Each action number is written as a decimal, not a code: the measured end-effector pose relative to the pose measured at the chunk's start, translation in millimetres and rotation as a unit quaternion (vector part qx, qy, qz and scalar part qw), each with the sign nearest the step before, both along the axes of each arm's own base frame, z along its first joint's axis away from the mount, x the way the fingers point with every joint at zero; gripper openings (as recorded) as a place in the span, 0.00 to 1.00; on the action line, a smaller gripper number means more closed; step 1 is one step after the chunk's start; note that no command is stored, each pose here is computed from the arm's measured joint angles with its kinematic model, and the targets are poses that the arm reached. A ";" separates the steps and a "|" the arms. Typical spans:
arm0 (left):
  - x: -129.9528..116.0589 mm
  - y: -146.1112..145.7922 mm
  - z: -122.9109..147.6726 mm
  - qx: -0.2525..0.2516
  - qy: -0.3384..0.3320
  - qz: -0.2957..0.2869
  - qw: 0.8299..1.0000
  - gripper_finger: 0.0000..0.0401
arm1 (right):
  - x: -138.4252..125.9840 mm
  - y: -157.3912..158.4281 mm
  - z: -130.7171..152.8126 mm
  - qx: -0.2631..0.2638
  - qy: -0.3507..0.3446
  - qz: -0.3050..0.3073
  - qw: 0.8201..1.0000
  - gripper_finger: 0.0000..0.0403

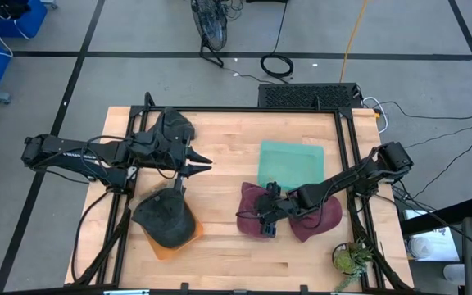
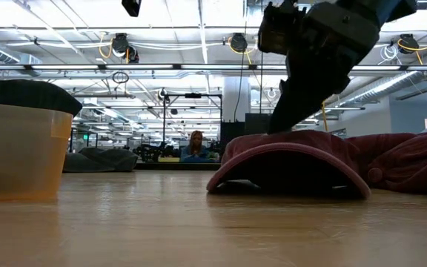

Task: Pick & Place hat
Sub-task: Put the left red cap into the blue bin

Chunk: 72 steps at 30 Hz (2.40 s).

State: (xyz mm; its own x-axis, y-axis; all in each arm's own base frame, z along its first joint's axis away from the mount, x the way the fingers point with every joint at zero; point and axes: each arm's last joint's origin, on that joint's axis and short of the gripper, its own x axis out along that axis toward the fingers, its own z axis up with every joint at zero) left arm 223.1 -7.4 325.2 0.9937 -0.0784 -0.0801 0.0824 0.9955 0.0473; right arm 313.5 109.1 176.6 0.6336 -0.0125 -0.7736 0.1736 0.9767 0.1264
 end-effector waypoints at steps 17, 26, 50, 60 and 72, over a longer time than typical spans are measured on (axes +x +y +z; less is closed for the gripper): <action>0.0 0.0 -0.3 -0.001 0.001 0.001 1.000 0.18 | -6.4 -2.2 -7.4 0.015 0.010 -0.042 0.999 0.42; 0.0 0.0 -0.5 0.000 0.003 0.001 1.000 0.18 | -5.4 -2.1 -10.6 0.020 0.017 -0.033 0.999 0.39; -0.2 0.1 -2.6 0.009 0.012 0.000 1.000 0.18 | -16.8 1.3 57.1 -0.027 -0.041 0.096 0.994 0.02; -0.3 0.0 -2.4 -0.002 0.012 0.001 1.000 0.18 | -68.4 -31.5 106.7 -0.175 0.024 0.112 0.978 0.01; -0.3 0.1 -2.4 -0.002 0.012 0.002 1.000 0.18 | -83.0 -86.4 96.4 -0.316 0.110 0.127 0.934 0.01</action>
